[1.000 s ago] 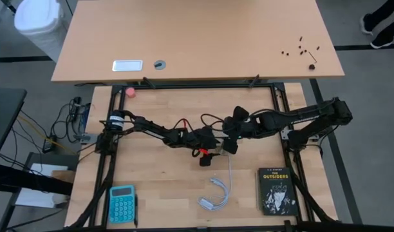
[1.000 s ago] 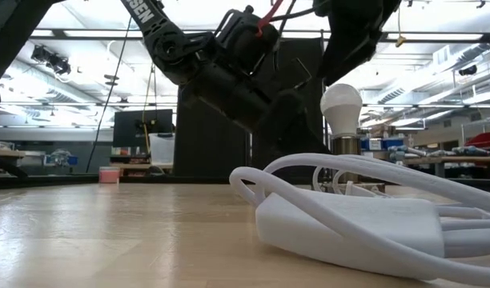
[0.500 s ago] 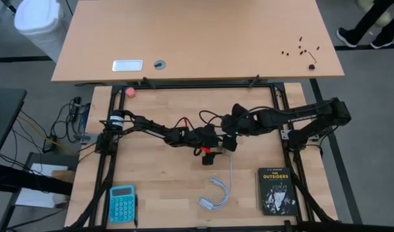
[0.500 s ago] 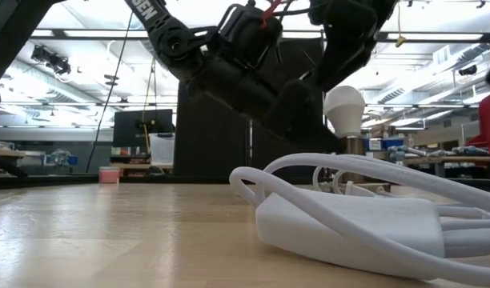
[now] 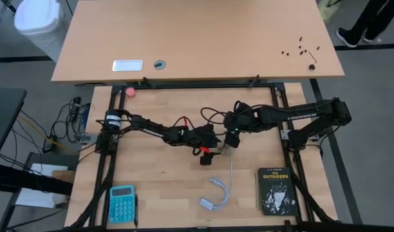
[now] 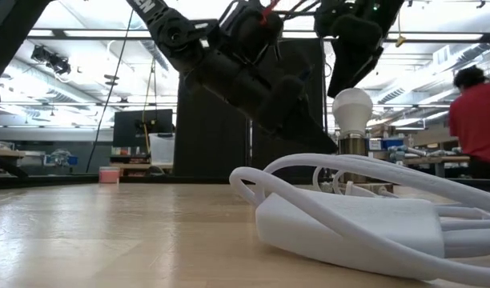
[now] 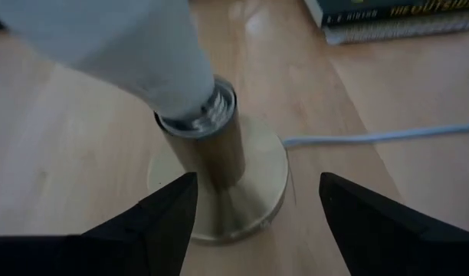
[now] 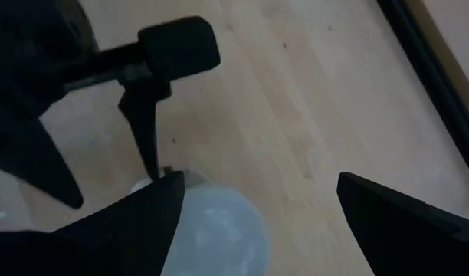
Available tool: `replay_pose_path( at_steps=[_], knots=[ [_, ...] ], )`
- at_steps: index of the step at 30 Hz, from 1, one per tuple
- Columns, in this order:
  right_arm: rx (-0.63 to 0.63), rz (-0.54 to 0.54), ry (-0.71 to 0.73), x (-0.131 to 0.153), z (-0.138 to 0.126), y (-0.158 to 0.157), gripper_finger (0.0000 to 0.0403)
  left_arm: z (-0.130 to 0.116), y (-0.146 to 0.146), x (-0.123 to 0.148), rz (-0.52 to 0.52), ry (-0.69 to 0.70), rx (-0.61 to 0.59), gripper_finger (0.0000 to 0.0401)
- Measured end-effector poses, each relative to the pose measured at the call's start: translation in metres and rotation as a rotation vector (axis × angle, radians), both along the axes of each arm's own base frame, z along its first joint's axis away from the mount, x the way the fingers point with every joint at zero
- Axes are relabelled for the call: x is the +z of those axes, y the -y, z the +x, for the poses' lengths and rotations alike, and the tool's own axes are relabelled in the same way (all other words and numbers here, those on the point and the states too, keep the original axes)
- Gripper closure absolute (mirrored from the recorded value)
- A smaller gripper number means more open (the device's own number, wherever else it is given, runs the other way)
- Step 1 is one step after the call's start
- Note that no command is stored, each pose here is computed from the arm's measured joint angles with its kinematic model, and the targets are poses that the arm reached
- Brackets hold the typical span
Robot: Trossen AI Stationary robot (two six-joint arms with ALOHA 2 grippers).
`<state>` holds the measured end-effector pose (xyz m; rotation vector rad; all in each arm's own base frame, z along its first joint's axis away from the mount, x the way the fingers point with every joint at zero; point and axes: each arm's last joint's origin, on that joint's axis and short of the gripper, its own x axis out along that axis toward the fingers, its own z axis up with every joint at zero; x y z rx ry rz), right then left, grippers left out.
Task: Screw lightbulb
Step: Insert the white lightbulb into the silver lamp
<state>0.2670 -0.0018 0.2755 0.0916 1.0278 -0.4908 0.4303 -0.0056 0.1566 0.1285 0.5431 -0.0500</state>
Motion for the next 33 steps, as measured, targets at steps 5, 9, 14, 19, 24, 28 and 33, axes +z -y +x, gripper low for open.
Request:
replay_pose_path(
  at_steps=[5,9,14,19,24,28,33],
  knots=[
    [-0.012,0.005,0.006,0.002,-0.002,0.002,0.0049,-0.003,0.000,0.006,0.000,-0.009,-0.002,0.0121],
    [-0.006,0.016,0.035,0.004,-0.001,0.002,0.0049,-0.003,0.000,0.008,-0.002,-0.010,-0.004,0.0121],
    [0.001,0.025,0.055,0.005,0.001,0.001,0.0049,-0.004,0.000,0.007,-0.017,-0.025,0.000,0.0121],
    [0.003,0.024,0.057,0.005,0.002,0.001,0.0049,-0.008,0.004,0.016,-0.048,-0.017,-0.025,0.0121],
    [0.004,0.024,0.069,0.005,0.003,0.001,0.0049,-0.012,0.014,0.028,-0.043,-0.006,-0.052,0.0121],
    [-0.002,0.020,0.086,0.007,0.003,0.004,0.0049,-0.017,0.025,0.034,-0.031,-0.034,-0.085,0.0121],
    [-0.026,-0.006,0.125,0.015,-0.001,0.011,0.0049,-0.022,0.044,0.031,-0.019,-0.073,-0.128,0.0121]
  ],
)
